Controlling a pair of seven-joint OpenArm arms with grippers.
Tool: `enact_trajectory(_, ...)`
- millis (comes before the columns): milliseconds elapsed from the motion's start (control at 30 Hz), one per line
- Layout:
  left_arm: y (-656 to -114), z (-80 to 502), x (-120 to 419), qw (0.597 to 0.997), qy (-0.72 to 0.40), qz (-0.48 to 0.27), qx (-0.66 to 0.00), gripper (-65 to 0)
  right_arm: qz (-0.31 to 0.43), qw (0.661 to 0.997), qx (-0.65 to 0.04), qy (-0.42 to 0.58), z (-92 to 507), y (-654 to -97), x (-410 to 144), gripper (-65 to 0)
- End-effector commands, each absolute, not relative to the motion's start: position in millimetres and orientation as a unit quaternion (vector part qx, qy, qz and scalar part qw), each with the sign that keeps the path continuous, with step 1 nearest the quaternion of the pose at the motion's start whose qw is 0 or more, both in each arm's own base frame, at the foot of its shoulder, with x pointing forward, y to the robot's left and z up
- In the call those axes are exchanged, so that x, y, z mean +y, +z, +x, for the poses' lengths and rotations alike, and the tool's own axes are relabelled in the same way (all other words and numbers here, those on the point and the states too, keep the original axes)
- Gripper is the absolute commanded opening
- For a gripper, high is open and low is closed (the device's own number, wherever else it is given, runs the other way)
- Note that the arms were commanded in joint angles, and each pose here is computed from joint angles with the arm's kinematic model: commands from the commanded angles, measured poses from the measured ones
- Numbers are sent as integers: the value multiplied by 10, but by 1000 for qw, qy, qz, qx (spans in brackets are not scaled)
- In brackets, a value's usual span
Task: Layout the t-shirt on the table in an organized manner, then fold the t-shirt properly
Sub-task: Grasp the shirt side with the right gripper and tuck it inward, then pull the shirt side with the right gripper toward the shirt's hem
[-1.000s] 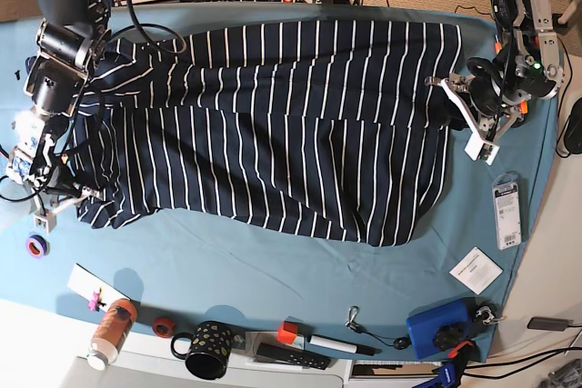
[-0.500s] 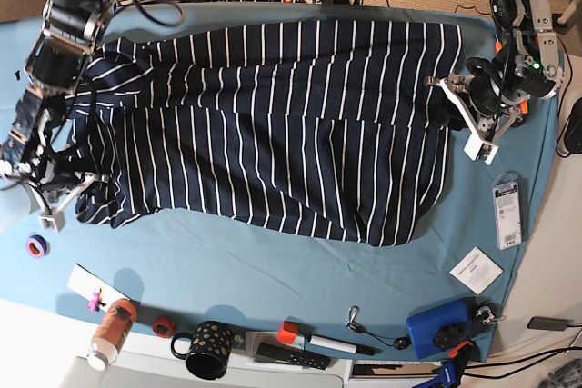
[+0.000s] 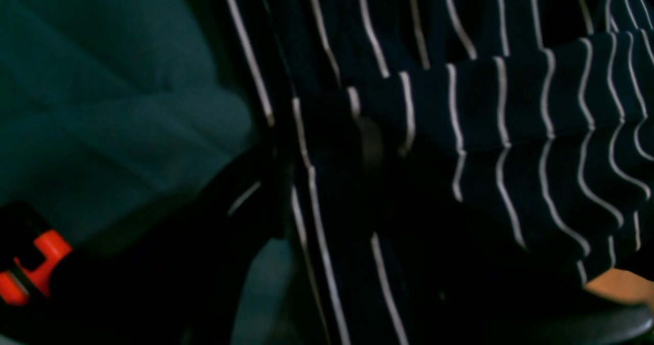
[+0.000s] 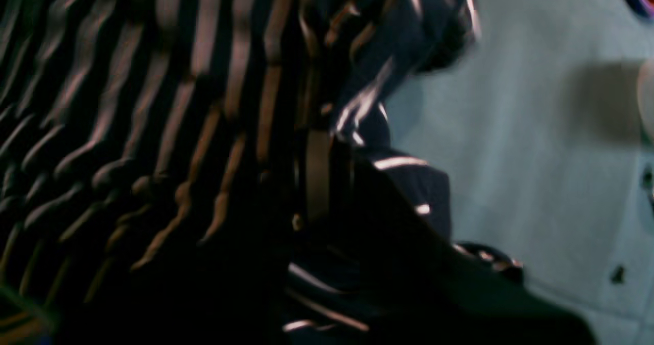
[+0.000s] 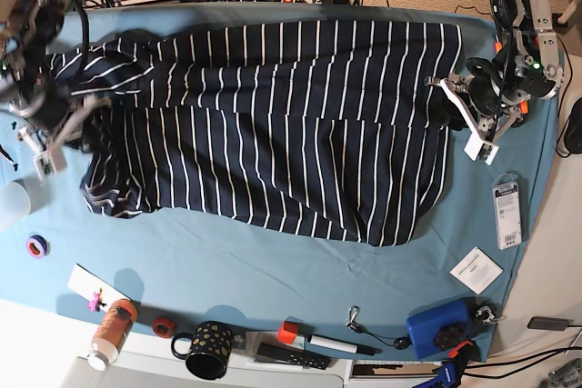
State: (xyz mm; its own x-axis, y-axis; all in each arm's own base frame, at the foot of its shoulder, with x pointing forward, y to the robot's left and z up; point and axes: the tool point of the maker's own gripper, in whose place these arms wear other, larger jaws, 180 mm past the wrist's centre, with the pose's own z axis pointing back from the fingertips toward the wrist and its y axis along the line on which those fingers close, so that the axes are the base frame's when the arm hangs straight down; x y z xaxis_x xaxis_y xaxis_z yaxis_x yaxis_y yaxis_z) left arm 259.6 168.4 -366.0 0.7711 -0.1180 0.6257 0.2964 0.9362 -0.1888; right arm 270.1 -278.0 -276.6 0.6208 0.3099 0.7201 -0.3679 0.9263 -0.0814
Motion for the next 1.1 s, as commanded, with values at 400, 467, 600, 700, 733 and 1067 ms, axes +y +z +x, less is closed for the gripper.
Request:
enact_trajectory(400,-3522,2701,1687,919,-114,-140,-351,-458,146,903,-370,164,2319,-3033,-2353,-650)
enact_trajectory(467,-3514,2710,1687,918,-113,-140,-354,-458,127,909,-361,165,2311,-3073,-2415,-650)
enact_trajectory(600,-3505,2720,1684,916,-113,-141,-357,-458,91,920,-341,167,2279,-3150,-2540,-650)
enact_trajectory(700,-3505,2719,1685,917,-113,-141,-357,-458,84,923,-336,169,2270,-3158,-2572,-498)
enact_trajectory(733,-3506,2719,1686,917,-113,-140,-357,-458,84,923,-337,169,2275,-3154,-2574,-469)
enact_trajectory(1067,-3506,2719,1685,917,-113,-141,-357,-458,-18,829,-550,97,2951,-2108,-3221,-465)
